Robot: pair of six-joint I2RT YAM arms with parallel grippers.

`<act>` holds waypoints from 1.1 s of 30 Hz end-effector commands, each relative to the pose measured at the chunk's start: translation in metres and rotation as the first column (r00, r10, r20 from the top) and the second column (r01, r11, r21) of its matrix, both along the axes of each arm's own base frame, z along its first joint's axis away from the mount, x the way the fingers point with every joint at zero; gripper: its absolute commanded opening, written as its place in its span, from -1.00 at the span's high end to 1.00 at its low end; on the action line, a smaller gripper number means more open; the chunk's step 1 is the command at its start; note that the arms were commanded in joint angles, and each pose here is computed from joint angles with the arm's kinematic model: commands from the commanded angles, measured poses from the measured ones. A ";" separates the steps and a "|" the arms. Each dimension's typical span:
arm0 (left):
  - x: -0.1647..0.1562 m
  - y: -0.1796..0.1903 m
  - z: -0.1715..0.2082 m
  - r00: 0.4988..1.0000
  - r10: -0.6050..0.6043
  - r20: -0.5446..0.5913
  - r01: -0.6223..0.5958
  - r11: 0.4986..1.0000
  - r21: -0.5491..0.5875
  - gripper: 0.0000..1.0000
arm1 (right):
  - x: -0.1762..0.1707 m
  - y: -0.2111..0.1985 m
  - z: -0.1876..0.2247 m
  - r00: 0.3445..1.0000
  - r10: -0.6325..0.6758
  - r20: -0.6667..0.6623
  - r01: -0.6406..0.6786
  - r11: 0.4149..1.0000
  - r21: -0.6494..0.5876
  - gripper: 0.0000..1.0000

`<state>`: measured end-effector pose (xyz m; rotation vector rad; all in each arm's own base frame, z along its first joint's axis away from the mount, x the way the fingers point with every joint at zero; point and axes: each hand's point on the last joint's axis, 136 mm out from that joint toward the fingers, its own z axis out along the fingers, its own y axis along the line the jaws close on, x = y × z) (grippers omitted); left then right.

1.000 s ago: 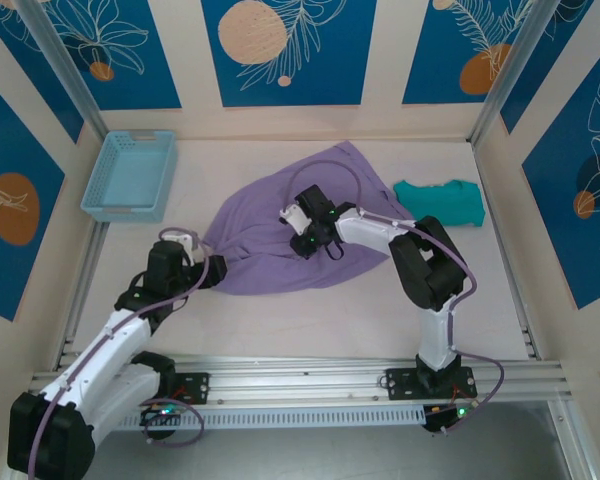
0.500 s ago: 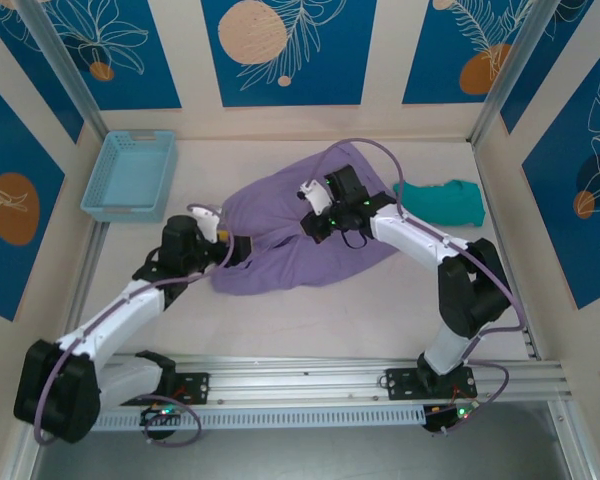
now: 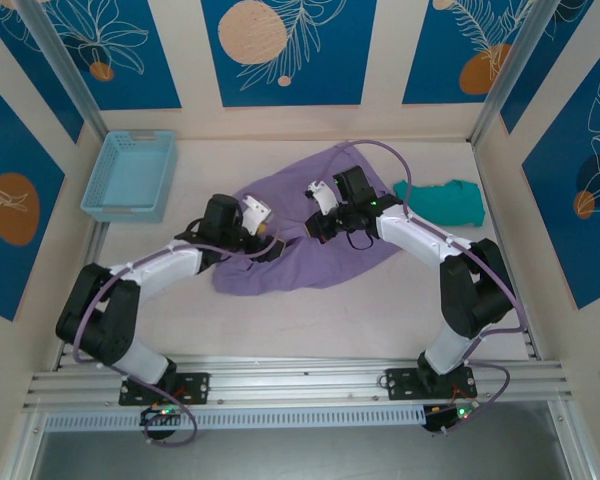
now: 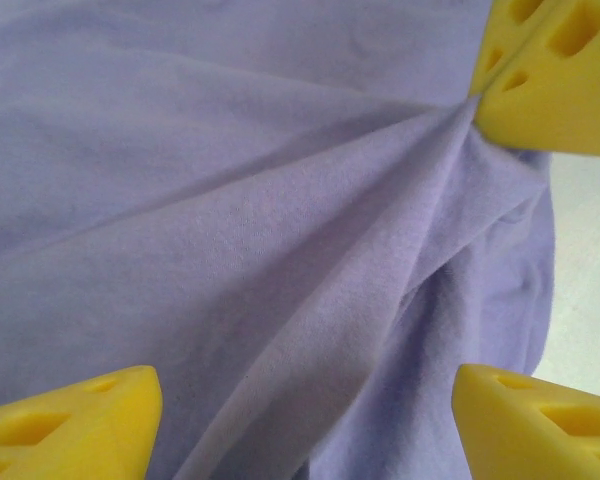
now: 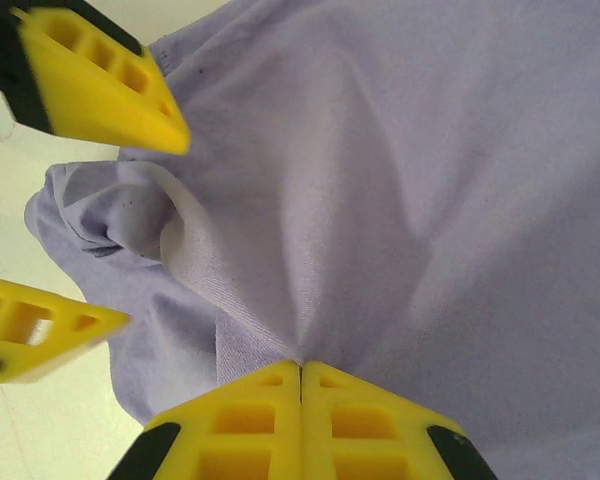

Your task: Fold the inside-out t-shirt

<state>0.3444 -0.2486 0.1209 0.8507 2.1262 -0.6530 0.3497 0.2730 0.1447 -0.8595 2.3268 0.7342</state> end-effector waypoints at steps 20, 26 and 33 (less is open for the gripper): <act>-0.005 -0.019 0.050 0.957 0.089 -0.277 -0.161 0.955 -0.250 1.00 | -0.008 -0.021 0.032 0.934 -0.212 0.288 0.224 0.975 -0.009 0.20; -0.013 -0.012 0.064 0.947 0.087 -0.308 -0.171 0.951 -0.258 1.00 | -0.065 0.042 0.029 0.947 0.023 0.321 -0.078 0.984 0.158 0.00; -0.017 -0.009 0.084 0.937 0.052 -0.346 -0.169 0.933 -0.318 1.00 | -0.057 0.075 0.007 0.936 0.020 0.353 -0.099 0.973 0.209 0.10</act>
